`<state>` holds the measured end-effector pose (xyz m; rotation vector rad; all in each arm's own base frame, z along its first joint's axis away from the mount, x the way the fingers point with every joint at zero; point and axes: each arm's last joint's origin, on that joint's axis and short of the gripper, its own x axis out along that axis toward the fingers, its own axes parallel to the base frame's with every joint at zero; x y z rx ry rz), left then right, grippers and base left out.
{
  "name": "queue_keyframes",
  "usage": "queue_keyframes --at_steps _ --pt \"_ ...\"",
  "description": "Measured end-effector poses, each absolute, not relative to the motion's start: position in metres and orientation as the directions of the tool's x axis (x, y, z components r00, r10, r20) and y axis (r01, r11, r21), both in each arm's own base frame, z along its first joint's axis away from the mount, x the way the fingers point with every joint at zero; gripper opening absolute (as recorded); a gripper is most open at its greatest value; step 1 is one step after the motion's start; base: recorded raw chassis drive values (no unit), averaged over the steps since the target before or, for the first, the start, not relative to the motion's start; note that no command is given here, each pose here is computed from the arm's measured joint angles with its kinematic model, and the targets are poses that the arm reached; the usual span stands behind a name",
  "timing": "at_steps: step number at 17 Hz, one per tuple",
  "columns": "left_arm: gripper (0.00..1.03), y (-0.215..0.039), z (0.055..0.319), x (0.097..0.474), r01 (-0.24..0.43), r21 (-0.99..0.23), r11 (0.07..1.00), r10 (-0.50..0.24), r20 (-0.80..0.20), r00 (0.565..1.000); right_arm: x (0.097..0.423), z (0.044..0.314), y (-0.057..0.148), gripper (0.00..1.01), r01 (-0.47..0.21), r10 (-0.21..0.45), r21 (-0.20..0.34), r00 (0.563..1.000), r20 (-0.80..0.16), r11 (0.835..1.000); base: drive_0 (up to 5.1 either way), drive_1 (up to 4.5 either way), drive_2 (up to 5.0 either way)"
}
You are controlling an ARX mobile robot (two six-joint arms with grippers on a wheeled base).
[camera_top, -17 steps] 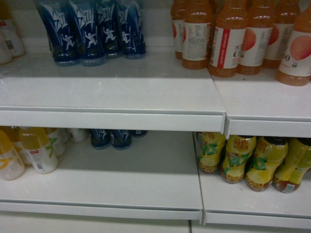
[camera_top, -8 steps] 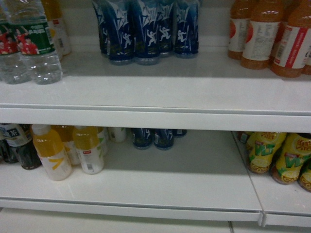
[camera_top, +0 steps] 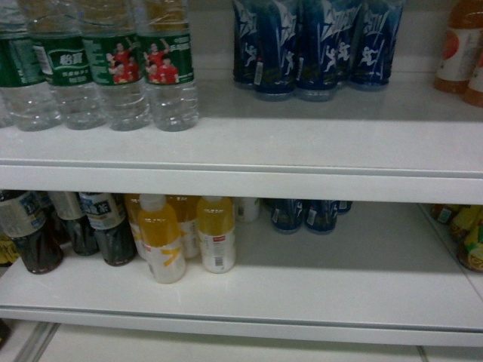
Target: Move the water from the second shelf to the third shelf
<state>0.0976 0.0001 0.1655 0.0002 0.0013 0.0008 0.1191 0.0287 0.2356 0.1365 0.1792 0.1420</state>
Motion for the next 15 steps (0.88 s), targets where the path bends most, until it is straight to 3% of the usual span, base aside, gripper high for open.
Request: queue_keyframes --at_steps 15 --pt "0.98 0.0001 0.1655 0.0976 -0.001 0.000 1.000 0.001 -0.001 1.000 0.1192 0.2352 0.0288 0.43 -0.128 0.152 0.147 0.973 -0.171 0.981 -4.8 2.32 2.3"
